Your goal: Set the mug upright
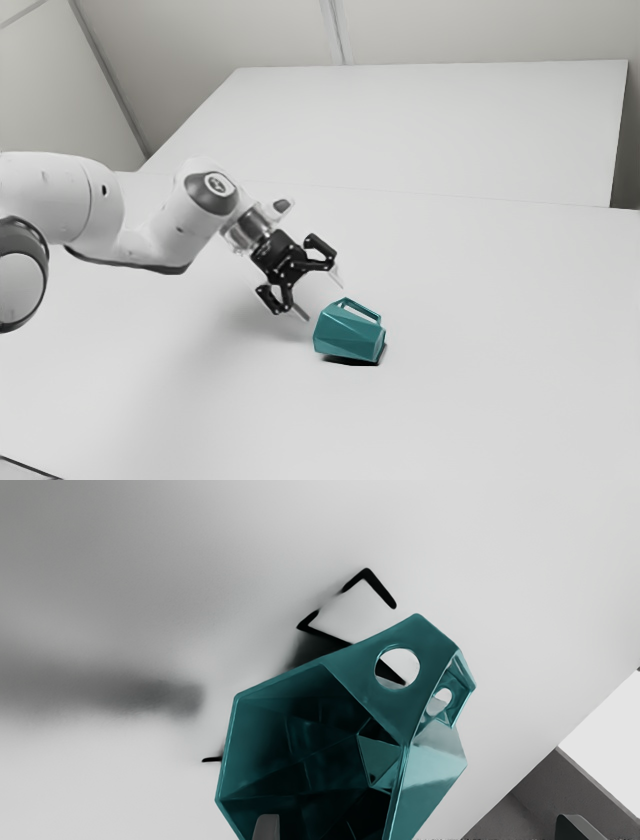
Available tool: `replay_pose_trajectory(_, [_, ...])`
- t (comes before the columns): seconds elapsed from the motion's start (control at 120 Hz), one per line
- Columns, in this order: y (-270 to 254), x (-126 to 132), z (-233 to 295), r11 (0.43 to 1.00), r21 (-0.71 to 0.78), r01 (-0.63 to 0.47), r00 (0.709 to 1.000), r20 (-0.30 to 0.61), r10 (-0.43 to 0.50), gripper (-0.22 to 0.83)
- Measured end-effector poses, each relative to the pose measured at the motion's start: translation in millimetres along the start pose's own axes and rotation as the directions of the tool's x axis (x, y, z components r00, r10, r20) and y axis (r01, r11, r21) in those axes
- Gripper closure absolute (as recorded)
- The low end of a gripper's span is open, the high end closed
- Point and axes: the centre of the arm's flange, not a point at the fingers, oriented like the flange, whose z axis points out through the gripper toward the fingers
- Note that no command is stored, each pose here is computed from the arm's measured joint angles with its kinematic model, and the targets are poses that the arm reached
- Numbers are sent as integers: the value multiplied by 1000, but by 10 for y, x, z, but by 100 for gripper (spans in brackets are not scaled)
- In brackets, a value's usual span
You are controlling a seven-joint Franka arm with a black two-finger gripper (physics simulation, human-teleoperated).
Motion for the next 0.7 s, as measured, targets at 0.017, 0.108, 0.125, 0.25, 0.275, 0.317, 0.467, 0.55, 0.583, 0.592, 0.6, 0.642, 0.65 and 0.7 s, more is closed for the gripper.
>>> replay_pose_trajectory(0.017, [-3, 7, 25, 1000, -3, 5, 1000, 4, -5, 0])
replay_pose_trajectory(0.108, [13, 22, 150, 999, -21, 28, 999, 24, -27, 0])
replay_pose_trajectory(0.125, [16, 26, 169, 999, -26, 32, 999, 27, -32, 0])
replay_pose_trajectory(0.25, [4, 72, 291, 996, -59, 72, 997, 45, -69, 0])
replay_pose_trajectory(0.275, [1, 83, 308, 995, -65, 79, 996, 48, -76, 0])
replay_pose_trajectory(0.317, [-1, 98, 327, 993, -73, 88, 995, 49, -85, 0])
replay_pose_trajectory(0.467, [21, 115, 353, 990, -91, 105, 994, 51, -101, 21])
replay_pose_trajectory(0.55, [35, 111, 344, 990, -94, 108, 993, 49, -103, 43])
replay_pose_trajectory(0.583, [42, 110, 339, 990, -95, 108, 993, 48, -104, 50])
replay_pose_trajectory(0.592, [43, 110, 338, 990, -95, 108, 993, 47, -104, 51])
replay_pose_trajectory(0.6, [45, 110, 337, 990, -95, 108, 993, 47, -104, 52])
replay_pose_trajectory(0.642, [55, 110, 330, 989, -96, 108, 994, 45, -104, 58])
replay_pose_trajectory(0.65, [57, 110, 329, 989, -97, 108, 994, 45, -104, 59])
replay_pose_trajectory(0.7, [75, 104, 323, 989, -98, 107, 994, 43, -103, 64])
